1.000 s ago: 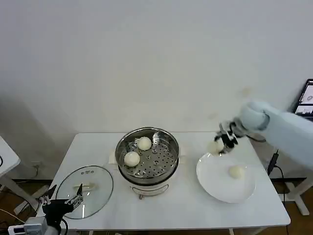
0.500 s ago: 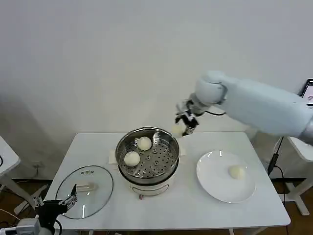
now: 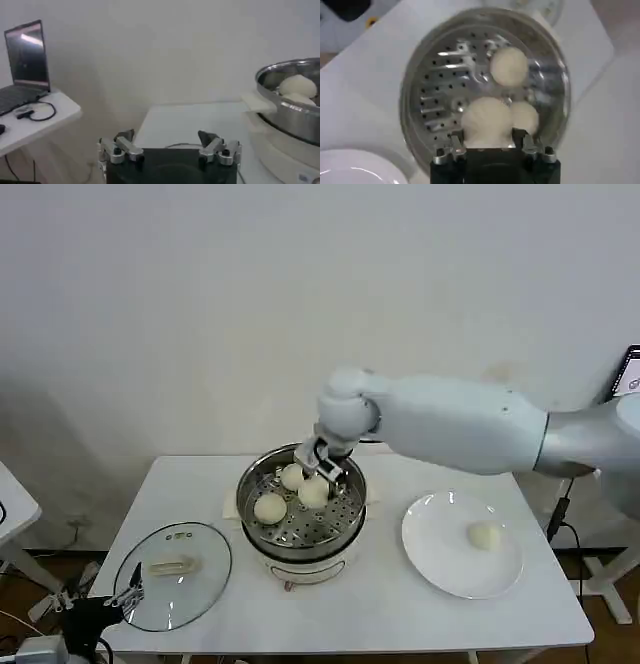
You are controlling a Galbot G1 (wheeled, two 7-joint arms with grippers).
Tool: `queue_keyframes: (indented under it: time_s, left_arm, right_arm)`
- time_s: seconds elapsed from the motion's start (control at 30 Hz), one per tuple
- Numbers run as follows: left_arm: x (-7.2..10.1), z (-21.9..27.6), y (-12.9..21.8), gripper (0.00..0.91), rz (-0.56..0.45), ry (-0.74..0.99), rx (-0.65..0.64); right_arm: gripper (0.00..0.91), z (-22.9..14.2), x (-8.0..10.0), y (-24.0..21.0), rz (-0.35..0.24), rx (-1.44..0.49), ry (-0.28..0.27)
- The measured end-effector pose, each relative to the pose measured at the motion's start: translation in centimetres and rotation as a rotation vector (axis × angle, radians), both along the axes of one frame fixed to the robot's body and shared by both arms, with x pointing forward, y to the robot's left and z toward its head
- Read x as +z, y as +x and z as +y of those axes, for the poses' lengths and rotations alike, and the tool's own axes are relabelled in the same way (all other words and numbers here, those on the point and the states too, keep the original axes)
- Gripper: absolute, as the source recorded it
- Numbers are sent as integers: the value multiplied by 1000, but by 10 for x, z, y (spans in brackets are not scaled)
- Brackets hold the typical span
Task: Take steamed baozi put them in steamer then cover it.
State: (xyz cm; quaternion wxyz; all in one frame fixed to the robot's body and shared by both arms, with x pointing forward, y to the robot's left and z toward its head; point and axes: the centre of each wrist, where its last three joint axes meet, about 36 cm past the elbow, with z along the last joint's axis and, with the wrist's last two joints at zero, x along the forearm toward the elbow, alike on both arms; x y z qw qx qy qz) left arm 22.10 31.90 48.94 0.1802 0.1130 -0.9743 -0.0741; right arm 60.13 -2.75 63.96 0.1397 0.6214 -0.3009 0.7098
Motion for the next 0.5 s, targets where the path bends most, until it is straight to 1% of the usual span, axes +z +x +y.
queue_keyframes:
  time_s: [0.2, 0.5]
  left_arm:
    - [-1, 1, 0, 907, -1, -2, 11]
    - [-3, 4, -2, 907, 6, 3, 21]
  right_arm:
    - [645, 9, -20, -9, 12, 105, -27]
    - [645, 20, -40, -19, 30, 222, -28]
